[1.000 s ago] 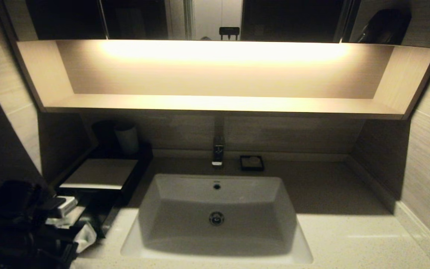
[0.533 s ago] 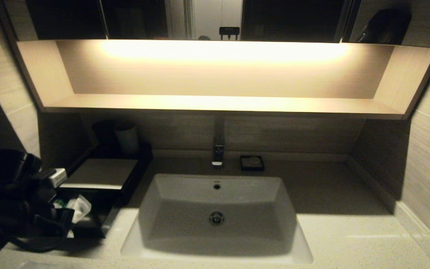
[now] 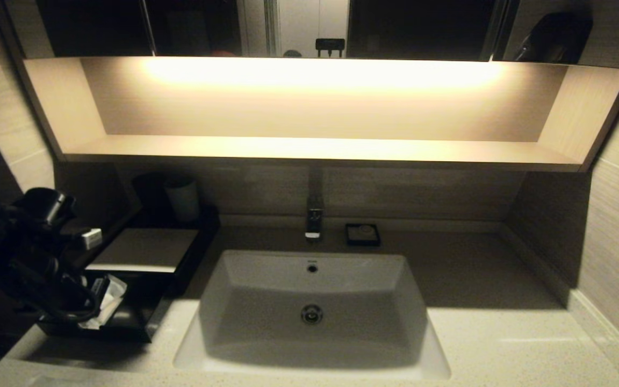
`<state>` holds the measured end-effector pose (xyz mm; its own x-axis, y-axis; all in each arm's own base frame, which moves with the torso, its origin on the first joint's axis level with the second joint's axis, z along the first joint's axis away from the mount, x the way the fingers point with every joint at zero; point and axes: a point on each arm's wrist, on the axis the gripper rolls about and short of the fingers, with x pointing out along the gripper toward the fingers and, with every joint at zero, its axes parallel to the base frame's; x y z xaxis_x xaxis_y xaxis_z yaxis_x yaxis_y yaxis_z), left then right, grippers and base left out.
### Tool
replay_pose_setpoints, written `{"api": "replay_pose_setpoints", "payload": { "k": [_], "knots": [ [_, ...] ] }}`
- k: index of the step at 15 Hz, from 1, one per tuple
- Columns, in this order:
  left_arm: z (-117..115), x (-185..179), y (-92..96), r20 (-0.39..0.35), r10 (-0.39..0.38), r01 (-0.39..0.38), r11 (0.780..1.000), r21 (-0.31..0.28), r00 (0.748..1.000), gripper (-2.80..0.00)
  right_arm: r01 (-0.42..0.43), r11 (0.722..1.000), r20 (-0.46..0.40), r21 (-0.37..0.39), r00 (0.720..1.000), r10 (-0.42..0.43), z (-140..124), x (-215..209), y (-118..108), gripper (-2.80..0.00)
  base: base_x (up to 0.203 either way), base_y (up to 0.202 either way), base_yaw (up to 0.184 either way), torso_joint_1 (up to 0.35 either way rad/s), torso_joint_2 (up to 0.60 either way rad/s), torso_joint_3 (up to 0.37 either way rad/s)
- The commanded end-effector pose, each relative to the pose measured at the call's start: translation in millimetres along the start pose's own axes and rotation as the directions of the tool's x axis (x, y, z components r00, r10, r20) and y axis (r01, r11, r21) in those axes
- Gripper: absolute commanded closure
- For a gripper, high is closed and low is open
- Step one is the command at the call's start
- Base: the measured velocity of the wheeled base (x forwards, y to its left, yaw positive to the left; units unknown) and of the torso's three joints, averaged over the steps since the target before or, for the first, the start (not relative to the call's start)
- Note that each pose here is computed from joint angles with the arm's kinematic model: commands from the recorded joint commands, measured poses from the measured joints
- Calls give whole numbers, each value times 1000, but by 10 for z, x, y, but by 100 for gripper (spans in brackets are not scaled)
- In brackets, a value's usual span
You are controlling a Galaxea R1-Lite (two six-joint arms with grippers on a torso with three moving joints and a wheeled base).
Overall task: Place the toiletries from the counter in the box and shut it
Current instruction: Place the bathroom toiletry into the drawer
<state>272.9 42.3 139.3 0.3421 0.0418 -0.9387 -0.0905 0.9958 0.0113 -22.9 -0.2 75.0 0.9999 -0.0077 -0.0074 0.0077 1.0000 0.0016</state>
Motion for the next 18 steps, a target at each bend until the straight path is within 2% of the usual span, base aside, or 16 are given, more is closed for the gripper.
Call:
{"api": "replay_pose_setpoints", "payload": {
  "k": [1, 6, 9, 11, 13, 16, 18],
  "knots": [
    [111, 175, 10, -40, -2, 1, 1000, -18, 999, 0, 0, 1000, 0, 0, 1000, 0, -1, 0, 0, 0, 0, 0, 0, 0, 0, 0],
    [299, 249, 23, -50, -2, 0, 999, -34, 999, 0, 0, 1000, 0, 0, 1000, 0, -1, 0, 0, 0, 0, 0, 0, 0, 0, 0],
    [437, 164, 29, -107, -5, 2, 999, -35, 994, 0, 0, 1000, 0, 0, 1000, 0, -1, 0, 0, 0, 0, 0, 0, 0, 0, 0],
    [496, 6, 9, -170, -12, 7, 999, -33, 985, 0, 0, 1000, 0, 0, 1000, 0, -1, 0, 0, 0, 0, 0, 0, 0, 0, 0],
    [508, -91, -12, -261, -19, 12, 1000, -28, 965, 0, -2, 1000, 0, 0, 1000, 2, -1, 0, 0, 0, 0, 0, 0, 0, 0, 0],
    [556, -52, -31, -397, -27, 19, 1000, -23, 918, 0, 0, 1000, 0, 0, 1000, 0, -1, 0, 0, 0, 0, 0, 0, 0, 0, 0],
    [591, 5, -80, -457, -31, 29, 1000, -12, 889, 0, 0, 1000, 0, 0, 1000, 0, -1, 0, 0, 0, 0, 0, 0, 0, 0, 0]
  ]
}}
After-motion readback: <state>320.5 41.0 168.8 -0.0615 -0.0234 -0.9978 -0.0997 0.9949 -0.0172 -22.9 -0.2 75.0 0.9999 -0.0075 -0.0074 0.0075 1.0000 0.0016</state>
